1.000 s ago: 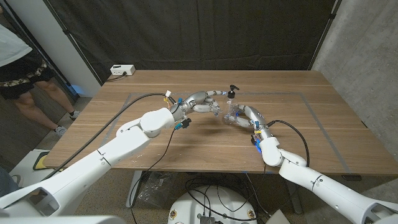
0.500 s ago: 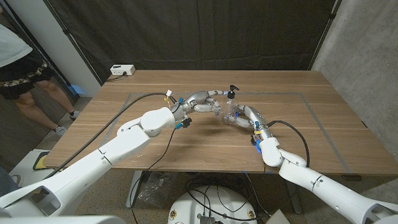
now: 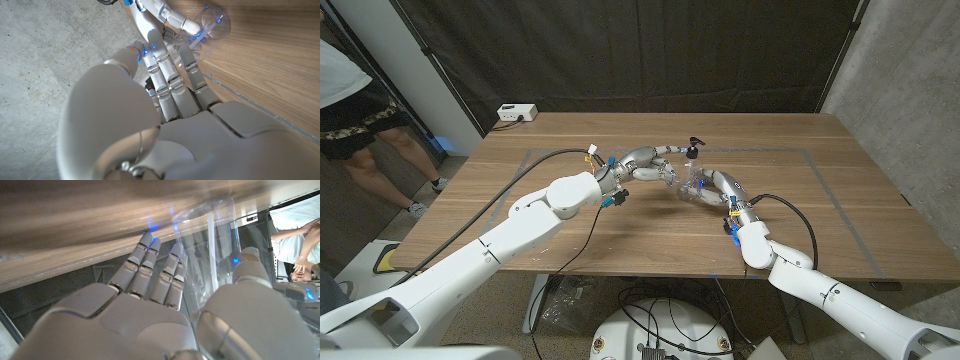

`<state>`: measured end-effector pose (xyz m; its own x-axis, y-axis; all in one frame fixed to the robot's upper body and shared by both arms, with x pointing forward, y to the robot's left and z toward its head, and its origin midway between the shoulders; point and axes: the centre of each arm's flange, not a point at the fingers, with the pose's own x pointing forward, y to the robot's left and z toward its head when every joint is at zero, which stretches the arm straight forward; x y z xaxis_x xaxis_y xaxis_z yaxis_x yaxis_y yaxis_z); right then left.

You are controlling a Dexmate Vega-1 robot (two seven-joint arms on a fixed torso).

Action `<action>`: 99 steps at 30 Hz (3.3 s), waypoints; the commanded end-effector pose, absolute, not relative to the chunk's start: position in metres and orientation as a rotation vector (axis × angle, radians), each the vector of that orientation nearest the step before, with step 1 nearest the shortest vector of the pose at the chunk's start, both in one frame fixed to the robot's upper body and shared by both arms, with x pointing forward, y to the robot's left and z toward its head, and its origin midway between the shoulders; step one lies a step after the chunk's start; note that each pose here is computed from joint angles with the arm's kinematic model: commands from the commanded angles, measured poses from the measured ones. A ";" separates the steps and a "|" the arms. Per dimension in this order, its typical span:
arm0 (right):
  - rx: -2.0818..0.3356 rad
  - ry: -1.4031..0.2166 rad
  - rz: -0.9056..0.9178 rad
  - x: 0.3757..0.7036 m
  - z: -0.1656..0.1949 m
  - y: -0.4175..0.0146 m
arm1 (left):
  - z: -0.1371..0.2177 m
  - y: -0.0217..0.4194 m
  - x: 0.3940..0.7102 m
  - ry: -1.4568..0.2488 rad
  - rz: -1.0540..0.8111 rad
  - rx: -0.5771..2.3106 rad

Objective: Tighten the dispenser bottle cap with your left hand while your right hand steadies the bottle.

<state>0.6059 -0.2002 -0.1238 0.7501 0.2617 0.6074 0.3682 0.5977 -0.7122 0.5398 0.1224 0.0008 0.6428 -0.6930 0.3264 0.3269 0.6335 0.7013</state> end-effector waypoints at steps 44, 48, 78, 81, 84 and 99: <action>-0.950 -0.745 -0.080 0.605 -0.124 -0.206 | 0.012 0.105 0.559 -0.605 -0.681 0.698; -0.946 -0.739 -0.085 0.605 -0.124 -0.209 | 0.015 0.104 0.559 -0.613 -0.682 0.704; -0.943 -0.745 -0.090 0.605 -0.122 -0.213 | 0.039 0.098 0.583 -0.583 -0.670 0.788; -0.943 -0.747 -0.090 0.605 -0.122 -0.214 | 0.043 0.098 0.588 -0.566 -0.662 0.813; -0.941 -0.746 -0.094 0.605 -0.122 -0.214 | 0.049 0.099 0.596 -0.547 -0.651 0.845; -0.937 -0.739 -0.105 0.606 -0.121 -0.217 | 0.046 0.119 0.569 -0.589 -0.593 0.804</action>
<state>0.6046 -0.2155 -0.1222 0.7522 0.2332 0.6163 0.3840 0.6050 -0.6975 0.5854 0.1056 0.0508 0.6769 -0.7057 0.2091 0.2808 0.5102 0.8129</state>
